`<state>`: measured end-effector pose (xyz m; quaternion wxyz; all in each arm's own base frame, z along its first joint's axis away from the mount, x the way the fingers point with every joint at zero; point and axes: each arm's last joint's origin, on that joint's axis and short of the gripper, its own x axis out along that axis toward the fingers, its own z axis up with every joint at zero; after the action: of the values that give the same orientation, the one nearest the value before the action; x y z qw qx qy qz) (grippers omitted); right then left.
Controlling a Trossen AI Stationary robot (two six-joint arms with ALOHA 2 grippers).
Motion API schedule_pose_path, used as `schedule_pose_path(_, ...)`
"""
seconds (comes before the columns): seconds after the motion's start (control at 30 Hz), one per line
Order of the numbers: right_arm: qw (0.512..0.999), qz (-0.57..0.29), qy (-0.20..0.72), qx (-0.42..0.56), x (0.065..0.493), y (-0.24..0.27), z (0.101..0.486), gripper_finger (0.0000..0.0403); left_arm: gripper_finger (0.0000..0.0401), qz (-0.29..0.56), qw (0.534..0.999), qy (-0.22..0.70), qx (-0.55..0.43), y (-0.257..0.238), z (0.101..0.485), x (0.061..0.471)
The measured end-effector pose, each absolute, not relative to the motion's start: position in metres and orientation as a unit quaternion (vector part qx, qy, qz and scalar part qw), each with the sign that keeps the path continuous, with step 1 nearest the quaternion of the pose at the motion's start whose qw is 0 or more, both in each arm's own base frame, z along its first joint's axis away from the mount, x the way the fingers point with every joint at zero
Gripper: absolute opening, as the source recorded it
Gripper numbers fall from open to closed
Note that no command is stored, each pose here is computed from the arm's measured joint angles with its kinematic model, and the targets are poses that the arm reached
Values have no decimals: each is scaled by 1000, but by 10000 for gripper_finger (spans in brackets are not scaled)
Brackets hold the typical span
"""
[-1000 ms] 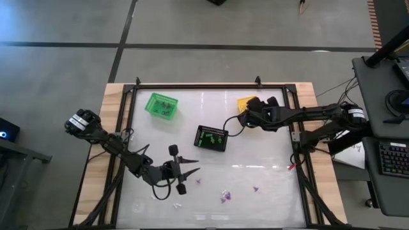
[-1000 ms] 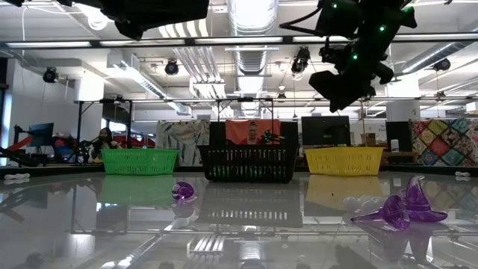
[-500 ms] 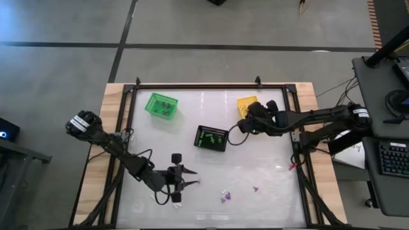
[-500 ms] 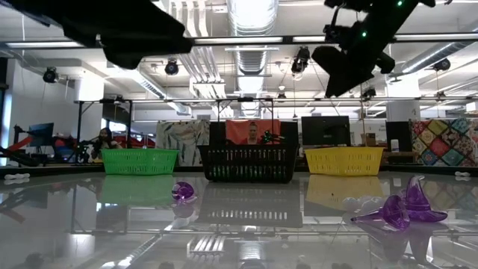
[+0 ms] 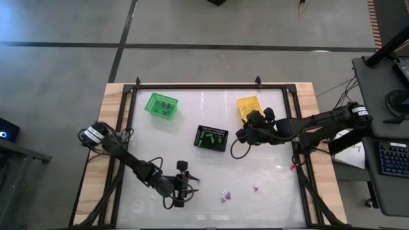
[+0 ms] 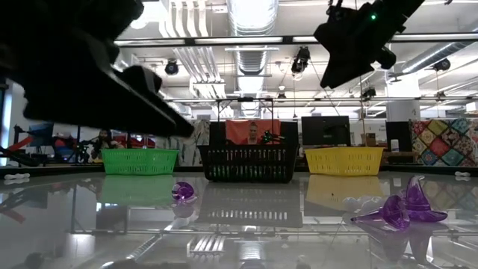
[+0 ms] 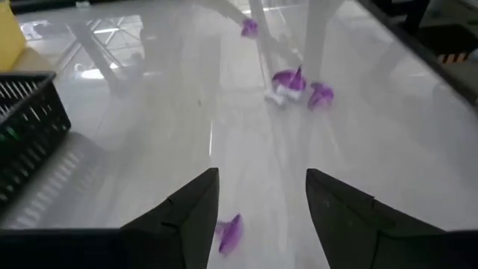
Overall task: Sort Halloween decoration
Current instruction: Put the purple witch hat toy into the green bin
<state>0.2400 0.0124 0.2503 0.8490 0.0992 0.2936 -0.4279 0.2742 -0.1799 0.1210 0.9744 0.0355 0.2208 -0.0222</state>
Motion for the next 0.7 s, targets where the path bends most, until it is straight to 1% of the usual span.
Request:
schedule_pose_path(0.23,853,-422,292,99,240,16,251,116,166,-2,971,233,46,-176,105,278)
schedule_pose_path(0.53,854,-420,290,99,241,16,251,116,160,13,964,260,49,-173,81,280)
schedule_pose_path(0.63,854,-420,290,99,241,16,251,117,146,13,964,261,49,-174,81,281)
schedule_pose_path(0.7,854,-420,291,98,241,16,251,119,127,12,964,261,49,-175,80,281)
